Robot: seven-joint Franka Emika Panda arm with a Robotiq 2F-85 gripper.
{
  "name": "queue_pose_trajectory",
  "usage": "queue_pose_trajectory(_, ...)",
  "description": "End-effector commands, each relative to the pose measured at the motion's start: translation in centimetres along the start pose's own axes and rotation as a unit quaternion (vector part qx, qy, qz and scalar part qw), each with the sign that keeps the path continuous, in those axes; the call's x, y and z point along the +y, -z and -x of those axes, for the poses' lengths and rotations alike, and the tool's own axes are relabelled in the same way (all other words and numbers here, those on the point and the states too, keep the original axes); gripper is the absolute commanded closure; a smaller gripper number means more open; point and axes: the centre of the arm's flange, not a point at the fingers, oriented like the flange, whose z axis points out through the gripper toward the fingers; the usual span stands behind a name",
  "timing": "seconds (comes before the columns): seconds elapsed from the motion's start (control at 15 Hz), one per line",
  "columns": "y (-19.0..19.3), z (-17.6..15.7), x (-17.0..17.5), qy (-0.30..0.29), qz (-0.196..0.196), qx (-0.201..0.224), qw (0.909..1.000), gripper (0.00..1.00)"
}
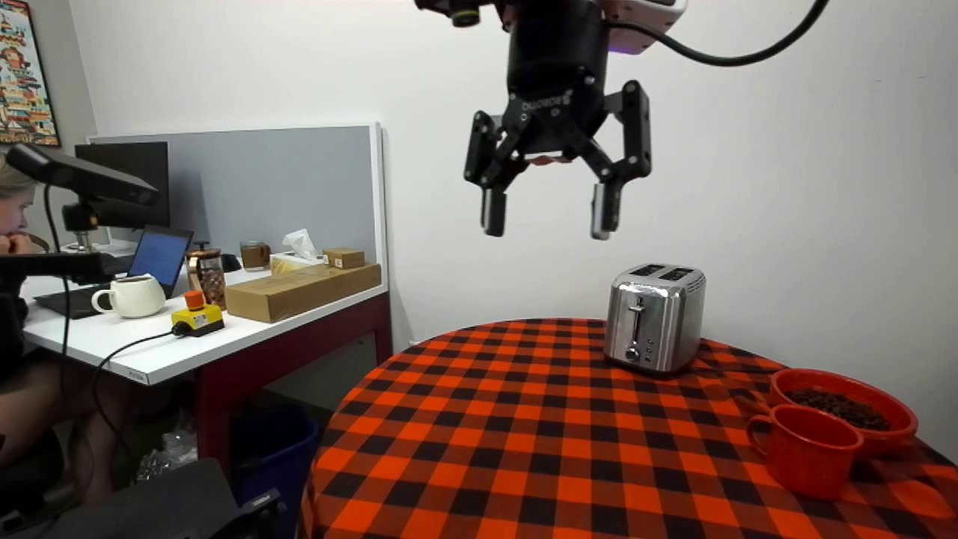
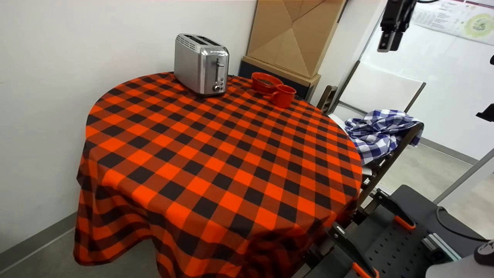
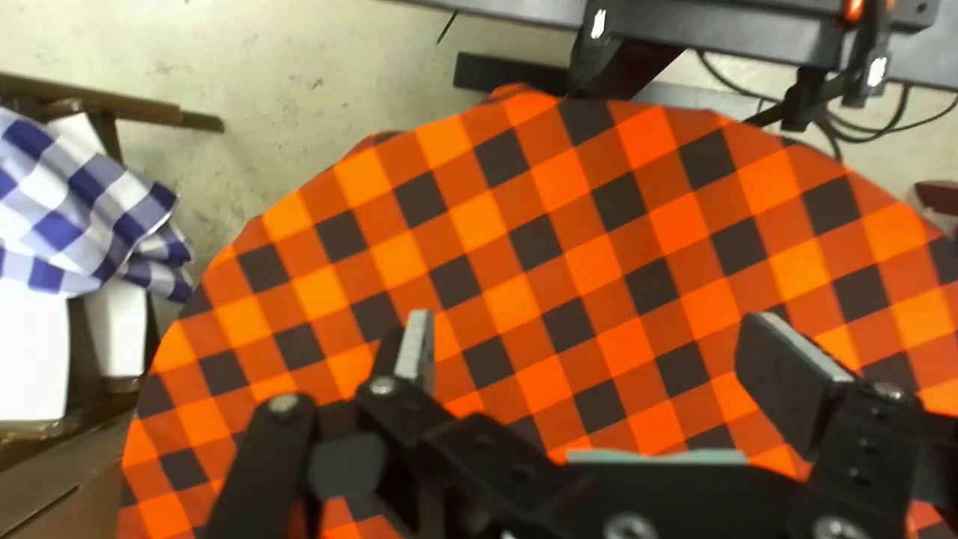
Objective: Push down the toaster lever
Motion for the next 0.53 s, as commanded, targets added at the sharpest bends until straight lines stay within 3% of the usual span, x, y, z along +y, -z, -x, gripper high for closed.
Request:
queue_pose_trajectory(0.0, 1.5, -7.0, 2.0, 0.009, 0.072, 0.036, 0.9967, 0.00)
queue_pose_trajectory(0.2, 1.7, -12.1, 2.0, 0.023, 0.094, 0.067, 0.9930, 0.00)
queue_pose_trajectory(0.47, 1.5, -18.8, 1.4, 0.036, 0.078, 0.096, 0.9916, 0.00)
